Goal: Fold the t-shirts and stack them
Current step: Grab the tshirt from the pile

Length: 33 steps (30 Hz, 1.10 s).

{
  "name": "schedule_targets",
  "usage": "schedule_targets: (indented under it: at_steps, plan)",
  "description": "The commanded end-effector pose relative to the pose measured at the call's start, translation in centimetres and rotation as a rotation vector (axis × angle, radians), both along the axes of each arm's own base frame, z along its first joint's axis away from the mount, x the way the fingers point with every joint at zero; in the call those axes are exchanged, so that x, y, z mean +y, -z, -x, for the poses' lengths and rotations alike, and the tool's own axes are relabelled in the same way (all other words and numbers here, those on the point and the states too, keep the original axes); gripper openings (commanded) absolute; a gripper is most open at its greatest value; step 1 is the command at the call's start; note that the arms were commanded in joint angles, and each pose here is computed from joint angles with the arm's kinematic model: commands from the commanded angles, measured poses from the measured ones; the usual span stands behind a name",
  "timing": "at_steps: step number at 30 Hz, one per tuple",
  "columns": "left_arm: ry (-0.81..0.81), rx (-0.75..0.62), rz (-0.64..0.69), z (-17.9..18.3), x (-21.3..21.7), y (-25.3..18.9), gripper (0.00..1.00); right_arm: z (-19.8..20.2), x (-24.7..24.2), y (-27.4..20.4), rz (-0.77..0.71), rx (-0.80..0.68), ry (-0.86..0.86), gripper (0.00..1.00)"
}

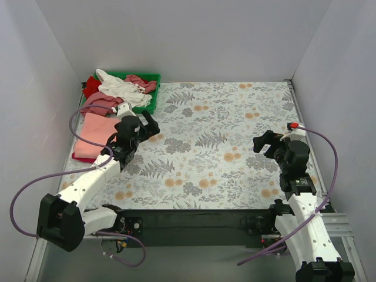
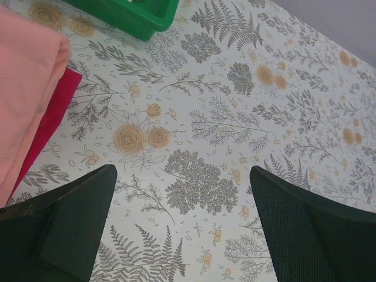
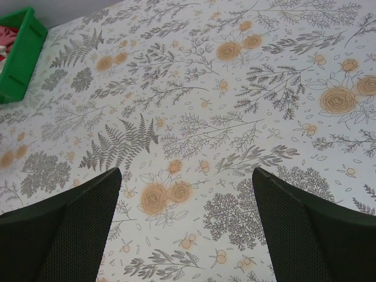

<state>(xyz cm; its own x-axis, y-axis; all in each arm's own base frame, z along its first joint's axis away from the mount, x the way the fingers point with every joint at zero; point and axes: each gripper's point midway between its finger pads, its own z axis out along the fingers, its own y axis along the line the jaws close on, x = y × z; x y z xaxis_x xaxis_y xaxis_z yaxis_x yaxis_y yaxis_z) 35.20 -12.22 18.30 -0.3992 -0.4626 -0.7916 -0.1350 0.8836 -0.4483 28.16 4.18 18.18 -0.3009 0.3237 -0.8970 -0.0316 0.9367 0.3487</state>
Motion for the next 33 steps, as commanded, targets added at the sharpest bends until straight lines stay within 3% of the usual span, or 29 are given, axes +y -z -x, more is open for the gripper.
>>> schedule_targets:
  at_steps: [1, 4, 7, 10, 11, 12, 16, 18, 22, 25, 26, 29, 33]
  plan:
    - [-0.100, -0.062, -0.013, -2.0, 1.8, -2.7, 0.96, -0.4, 0.3, -1.2, -0.017, -0.041, -0.011, 0.98]
    - [-0.163, -0.017, -0.015, -5.3, 4.6, -1.8, 0.97, -0.7, 0.2, -1.2, -0.006, -0.037, -0.012, 0.98]
    - [-0.277, -0.001, 0.038, -9.6, 10.2, -2.3, 0.97, -0.9, 0.1, -1.4, 0.015, -0.037, -0.018, 0.98]
    - [-0.371, 0.014, 0.002, -14.7, 14.3, -1.6, 0.97, -1.1, -0.2, -1.2, 0.033, -0.033, -0.007, 0.98]
    - [-0.382, 0.077, -0.033, -16.1, 14.9, 1.4, 0.97, -1.1, -0.4, -1.0, 0.039, -0.025, 0.000, 0.98]
    - [-0.425, 0.034, -0.029, -18.0, 17.5, -0.6, 0.96, -1.2, -0.5, -1.0, 0.045, -0.024, 0.004, 0.98]
    - [-0.482, 0.102, -0.043, -22.3, 21.6, 2.3, 0.94, -1.5, -0.8, -0.4, 0.065, 0.000, 0.013, 0.98]
    - [-0.524, 0.188, -0.065, -23.0, 23.6, 5.5, 0.88, -1.8, -1.4, 0.0, 0.081, 0.016, 0.048, 0.98]
    - [-0.525, 0.187, -0.120, -25.2, 25.1, 5.8, 0.76, -2.1, -1.8, 0.5, 0.093, 0.035, 0.063, 0.98]
    - [-0.537, 0.221, -0.143, -25.5, 25.6, 7.1, 0.53, -2.3, -1.9, 0.8, 0.093, 0.051, 0.069, 0.98]
    - [-0.549, 0.229, -0.147, -25.2, 25.8, 7.4, 0.39, -2.3, -1.9, 1.1, 0.094, 0.060, 0.070, 0.98]
    - [-0.569, 0.239, -0.146, -24.6, 26.0, 7.7, 0.21, -2.4, -2.0, 1.6, 0.097, 0.077, 0.076, 0.98]
    - [-0.572, 0.222, -0.140, -24.2, 26.0, 6.5, 0.20, -2.5, -1.9, 1.7, 0.095, 0.082, 0.069, 0.98]
